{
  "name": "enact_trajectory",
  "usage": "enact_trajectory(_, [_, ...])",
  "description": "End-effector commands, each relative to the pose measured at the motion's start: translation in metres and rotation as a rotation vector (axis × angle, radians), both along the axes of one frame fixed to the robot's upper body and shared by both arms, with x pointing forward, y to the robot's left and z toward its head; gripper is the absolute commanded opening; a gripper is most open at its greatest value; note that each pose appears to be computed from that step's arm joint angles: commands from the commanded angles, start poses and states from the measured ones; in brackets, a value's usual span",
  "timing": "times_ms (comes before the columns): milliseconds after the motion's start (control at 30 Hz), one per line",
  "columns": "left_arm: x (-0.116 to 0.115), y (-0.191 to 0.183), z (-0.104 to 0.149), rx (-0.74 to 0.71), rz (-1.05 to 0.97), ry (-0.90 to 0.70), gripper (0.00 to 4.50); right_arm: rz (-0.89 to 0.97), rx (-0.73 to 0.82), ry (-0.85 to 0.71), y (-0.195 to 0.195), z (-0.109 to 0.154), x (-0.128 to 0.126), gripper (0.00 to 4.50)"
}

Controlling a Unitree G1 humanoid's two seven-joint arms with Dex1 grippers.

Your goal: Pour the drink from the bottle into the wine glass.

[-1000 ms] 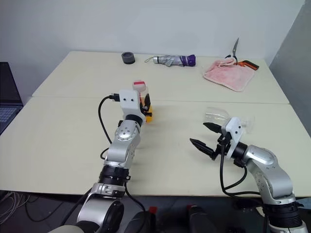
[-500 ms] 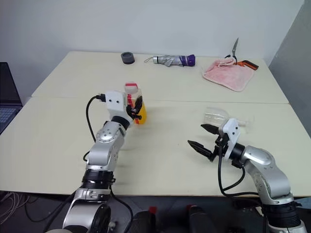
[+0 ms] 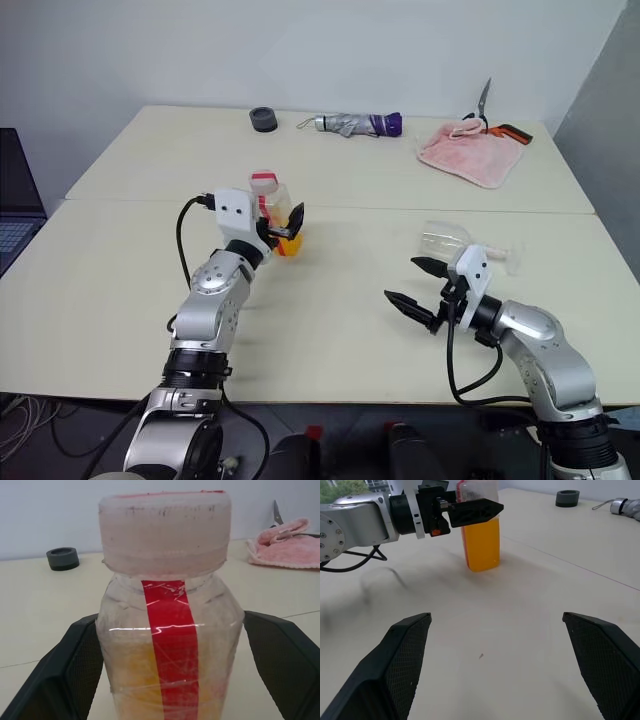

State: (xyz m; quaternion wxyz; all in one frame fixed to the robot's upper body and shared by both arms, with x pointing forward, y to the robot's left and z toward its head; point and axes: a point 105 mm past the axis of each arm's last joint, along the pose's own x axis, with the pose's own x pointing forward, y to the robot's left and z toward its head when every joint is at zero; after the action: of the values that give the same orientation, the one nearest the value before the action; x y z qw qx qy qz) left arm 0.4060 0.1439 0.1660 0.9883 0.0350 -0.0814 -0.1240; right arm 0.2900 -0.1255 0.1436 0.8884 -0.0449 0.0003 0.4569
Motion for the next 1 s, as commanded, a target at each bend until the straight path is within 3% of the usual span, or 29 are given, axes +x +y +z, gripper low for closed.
enact_trajectory(33, [0.0019,0.0008,0.0195,-0.003,-0.012,-0.065,4.48,0.004,0.004,-0.037,0.0005,0.0087,-0.0022,4.5])
enact_trajectory(667, [0.0082,0.0,0.0265,0.007,-0.063,-0.078,4.48,0.002,-0.007,-0.033,0.0008,0.0064,-0.0024,4.5])
enact_trajectory(767, [0.0078,-0.0001,0.027,0.012,-0.063,-0.08,3.87,0.002,-0.008,-0.032,0.0005,0.0064,-0.0025,4.5])
enact_trajectory(967, [0.0047,0.0005,0.0262,0.005,-0.066,-0.081,1.99,0.007,-0.009,-0.029,0.0006,0.0057,-0.0024,4.5])
enact_trajectory(1000, [0.0041,0.0009,0.0259,0.005,-0.066,-0.081,1.85,0.007,-0.009,-0.029,0.0007,0.0057,-0.0025,4.5])
